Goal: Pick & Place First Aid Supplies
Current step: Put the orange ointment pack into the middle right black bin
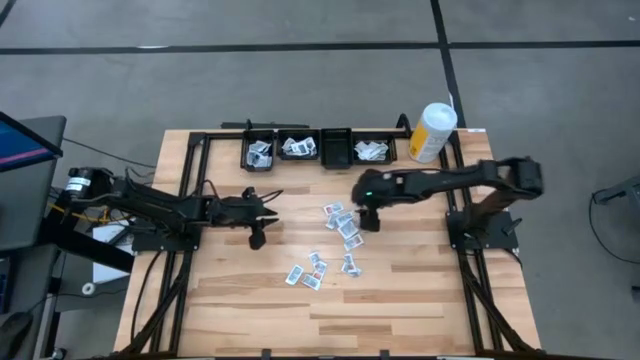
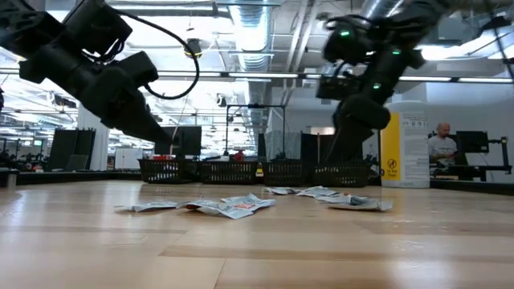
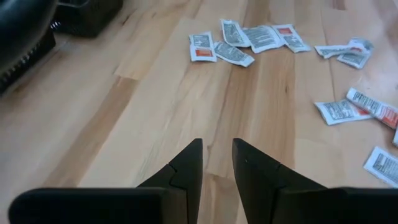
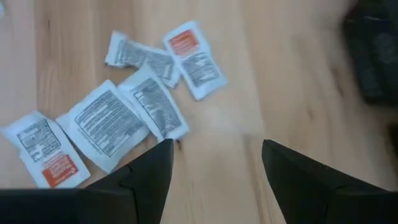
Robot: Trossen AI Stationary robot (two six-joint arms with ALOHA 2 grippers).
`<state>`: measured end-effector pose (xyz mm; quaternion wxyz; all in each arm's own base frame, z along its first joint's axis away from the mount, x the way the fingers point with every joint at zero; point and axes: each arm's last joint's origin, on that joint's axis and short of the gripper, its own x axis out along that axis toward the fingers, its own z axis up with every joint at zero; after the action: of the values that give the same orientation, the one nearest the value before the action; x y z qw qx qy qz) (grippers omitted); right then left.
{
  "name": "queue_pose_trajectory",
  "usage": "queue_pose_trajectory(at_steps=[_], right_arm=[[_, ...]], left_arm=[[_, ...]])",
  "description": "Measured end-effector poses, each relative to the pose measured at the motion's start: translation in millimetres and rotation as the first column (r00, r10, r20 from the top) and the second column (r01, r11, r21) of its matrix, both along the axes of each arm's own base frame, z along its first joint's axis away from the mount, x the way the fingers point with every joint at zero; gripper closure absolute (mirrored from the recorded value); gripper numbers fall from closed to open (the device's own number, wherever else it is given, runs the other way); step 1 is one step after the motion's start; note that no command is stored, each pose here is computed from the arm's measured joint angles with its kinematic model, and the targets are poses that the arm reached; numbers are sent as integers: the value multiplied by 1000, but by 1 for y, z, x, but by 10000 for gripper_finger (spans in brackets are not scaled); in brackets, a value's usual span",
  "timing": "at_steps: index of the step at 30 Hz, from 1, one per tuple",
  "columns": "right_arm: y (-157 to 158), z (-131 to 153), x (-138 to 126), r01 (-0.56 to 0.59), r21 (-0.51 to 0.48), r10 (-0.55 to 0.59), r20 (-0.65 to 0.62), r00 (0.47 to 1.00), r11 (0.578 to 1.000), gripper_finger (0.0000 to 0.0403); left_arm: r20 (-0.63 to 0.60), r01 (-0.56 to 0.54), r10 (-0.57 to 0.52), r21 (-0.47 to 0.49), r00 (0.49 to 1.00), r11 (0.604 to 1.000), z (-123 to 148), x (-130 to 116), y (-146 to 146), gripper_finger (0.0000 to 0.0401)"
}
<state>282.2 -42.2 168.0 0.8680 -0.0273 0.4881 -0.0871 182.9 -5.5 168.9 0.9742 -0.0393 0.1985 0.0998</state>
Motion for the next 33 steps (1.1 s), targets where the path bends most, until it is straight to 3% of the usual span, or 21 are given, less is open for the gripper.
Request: queue_pose_trajectory(at_steps=[6, 10, 15, 26, 33], right_arm=[[-2, -2, -36, 146, 85, -164, 281, 945, 986, 163], [3, -7, -41, 148, 138, -194, 431, 881, 979, 163], [7, -7, -33, 114, 133, -167, 515, 840, 984, 163], [3, -30, -25, 141, 143, -192, 460, 867, 980, 163], [3, -59, -22, 126, 118, -159, 347, 924, 985, 163]], left_arm=[[42, 27, -30, 74, 999, 997, -3, -2, 0, 313], [70, 26, -31, 75, 997, 997, -4, -3, 1, 313], [63, 26, -31, 75, 998, 997, -8, -6, 1, 313], [63, 26, -30, 73, 998, 997, -15, -9, 1, 313], [83, 22, -27, 62, 996, 998, -13, -9, 1, 313]])
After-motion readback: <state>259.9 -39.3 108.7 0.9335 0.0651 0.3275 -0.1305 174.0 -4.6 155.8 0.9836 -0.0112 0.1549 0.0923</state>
